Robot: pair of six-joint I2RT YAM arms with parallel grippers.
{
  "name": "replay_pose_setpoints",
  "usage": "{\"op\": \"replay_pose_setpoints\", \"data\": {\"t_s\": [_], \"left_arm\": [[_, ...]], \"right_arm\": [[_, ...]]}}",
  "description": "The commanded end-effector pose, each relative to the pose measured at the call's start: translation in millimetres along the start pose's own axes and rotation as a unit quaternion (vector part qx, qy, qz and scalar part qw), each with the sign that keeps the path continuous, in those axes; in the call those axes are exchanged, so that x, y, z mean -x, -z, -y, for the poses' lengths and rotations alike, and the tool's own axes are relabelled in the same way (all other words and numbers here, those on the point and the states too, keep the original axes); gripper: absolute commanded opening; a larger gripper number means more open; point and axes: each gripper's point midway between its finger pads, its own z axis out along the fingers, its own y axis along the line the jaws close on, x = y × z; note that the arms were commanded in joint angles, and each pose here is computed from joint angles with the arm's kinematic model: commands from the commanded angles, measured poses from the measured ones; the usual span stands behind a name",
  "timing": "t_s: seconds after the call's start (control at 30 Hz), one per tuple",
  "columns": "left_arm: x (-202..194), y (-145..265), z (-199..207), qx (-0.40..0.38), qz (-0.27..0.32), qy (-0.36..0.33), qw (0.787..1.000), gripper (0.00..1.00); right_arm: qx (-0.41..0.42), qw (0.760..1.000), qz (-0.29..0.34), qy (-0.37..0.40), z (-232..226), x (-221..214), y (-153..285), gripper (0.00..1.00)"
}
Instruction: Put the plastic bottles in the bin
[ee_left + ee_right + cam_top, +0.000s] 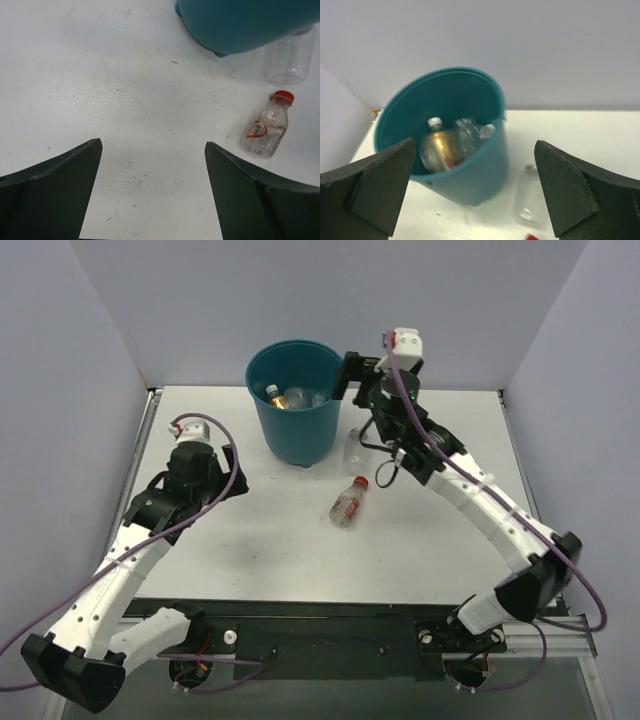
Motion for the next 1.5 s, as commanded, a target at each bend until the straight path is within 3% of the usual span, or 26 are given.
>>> {"op": "replay_pose_setpoints", "data": {"t_s": [0.0, 0.07, 0.17, 0.3, 0.33, 0.57, 0.7, 1.0, 1.13, 1.2, 1.33, 1.47], "left_arm": [[-14.8, -8.7, 60.6, -0.088, -0.027, -0.088, 0.992, 0.97], [-39.3, -14.8, 89.5, -0.132, -0.079, -0.128, 0.980, 0.97], [-63.0, -18.0, 126.0, -0.177, -0.104, -0.163, 0.965, 0.97], [-103.6, -28.1, 164.0, -0.195, -0.187, -0.244, 0.931, 0.97], [-105.1, -34.9, 173.9, -0.187, -0.182, -0.268, 0.927, 0.97], [-156.5, -67.9, 213.4, -0.171, -0.221, -0.361, 0.890, 0.97], [-175.3, -87.1, 223.2, -0.149, -0.220, -0.396, 0.879, 0.96], [-202.7, -130.5, 231.4, -0.104, -0.211, -0.414, 0.879, 0.96], [-206.1, -138.5, 230.7, -0.091, -0.208, -0.419, 0.879, 0.85], [-199.3, -136.9, 234.3, -0.091, -0.202, -0.421, 0.880, 0.69], [-184.7, -128.1, 239.7, -0.098, -0.192, -0.434, 0.875, 0.44], [-168.8, -100.1, 250.0, -0.134, -0.209, -0.436, 0.865, 0.41]], "right_arm": [[-0.116, 0.993, -0.019, 0.016, 84.5, -8.3, 54.0, 1.00], [-0.144, 0.986, -0.079, 0.010, 119.0, -44.9, 73.6, 1.00], [-0.178, 0.977, -0.116, -0.010, 155.9, -77.9, 100.8, 1.00], [-0.208, 0.964, -0.160, -0.047, 193.0, -111.9, 133.5, 1.00], [-0.209, 0.960, -0.178, -0.053, 195.7, -122.9, 139.1, 1.00], [-0.236, 0.957, -0.151, -0.070, 214.0, -118.3, 160.5, 1.00], [-0.232, 0.956, -0.165, -0.067, 214.0, -125.8, 166.8, 1.00], [-0.227, 0.956, -0.175, -0.063, 213.2, -133.0, 167.4, 0.99], [-0.226, 0.957, -0.173, -0.061, 213.5, -131.2, 169.3, 0.99], [-0.229, 0.956, -0.173, -0.060, 214.8, -131.5, 170.2, 0.99], [-0.234, 0.953, -0.182, -0.057, 216.2, -134.1, 172.7, 0.99], [-0.239, 0.954, -0.169, -0.057, 218.4, -127.8, 176.6, 0.98]]}}
